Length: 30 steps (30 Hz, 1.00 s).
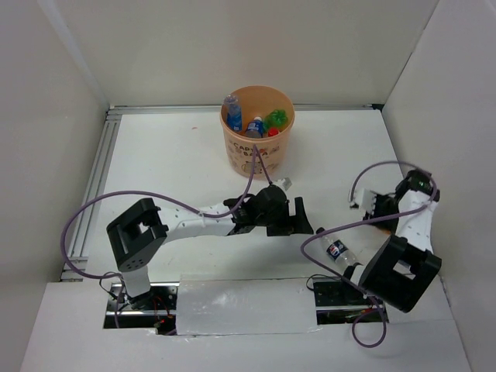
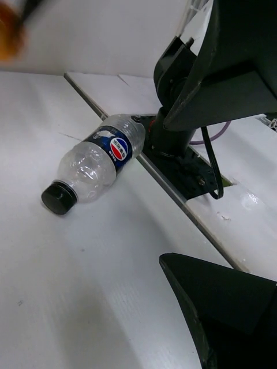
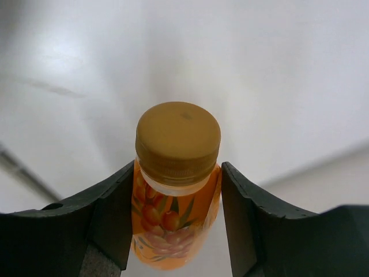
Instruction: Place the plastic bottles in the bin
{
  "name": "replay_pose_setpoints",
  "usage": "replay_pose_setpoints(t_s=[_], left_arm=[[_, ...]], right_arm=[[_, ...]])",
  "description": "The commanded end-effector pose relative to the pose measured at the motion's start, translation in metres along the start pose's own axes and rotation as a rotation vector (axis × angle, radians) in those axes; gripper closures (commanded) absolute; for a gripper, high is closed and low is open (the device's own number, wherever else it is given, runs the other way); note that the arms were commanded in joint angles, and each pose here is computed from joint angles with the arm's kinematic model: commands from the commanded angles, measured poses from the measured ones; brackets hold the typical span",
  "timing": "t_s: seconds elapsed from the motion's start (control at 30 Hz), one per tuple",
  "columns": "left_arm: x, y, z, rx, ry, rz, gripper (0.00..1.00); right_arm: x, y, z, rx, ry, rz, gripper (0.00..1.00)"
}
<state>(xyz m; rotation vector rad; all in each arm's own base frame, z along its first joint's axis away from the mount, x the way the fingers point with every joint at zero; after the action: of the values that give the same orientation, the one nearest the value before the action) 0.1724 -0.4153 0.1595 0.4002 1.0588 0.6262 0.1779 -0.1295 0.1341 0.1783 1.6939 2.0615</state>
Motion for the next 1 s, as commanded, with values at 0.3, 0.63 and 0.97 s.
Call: replay_pose_setpoints(t_s=[0.3, 0.63, 0.97], left_arm=[[0.0, 0.003, 0.002, -0.029, 0.064, 0.022, 0.0], [0.012, 0.018, -0.003, -0.045, 0.003, 0.069, 0.0], [-0.011, -0.01, 0.018, -0.05, -0.02, 0.031, 0.0]], right_arm=[[-0.094, 0.178, 0.317, -1.148, 0.364, -0.46, 0.7], [-0.086, 0.155, 0.455, -1.28, 0.325, -0.276, 0.67], [-0.171, 0.138, 0.407, -1.084, -0.412, -0.14, 0.0]])
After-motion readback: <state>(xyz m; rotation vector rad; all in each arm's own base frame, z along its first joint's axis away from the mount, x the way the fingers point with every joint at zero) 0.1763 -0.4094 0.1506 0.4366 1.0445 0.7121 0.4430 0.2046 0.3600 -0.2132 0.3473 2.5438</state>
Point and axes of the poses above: each gripper's point midway between its finger pads, its own y axis back along the fingers, its own x axis along the line the jaws close on, z = x × y, the point moved 6 cm from there along y, back along the fingers, and after that the axes turned 9 degrees about -y, right-handed, at the moved point
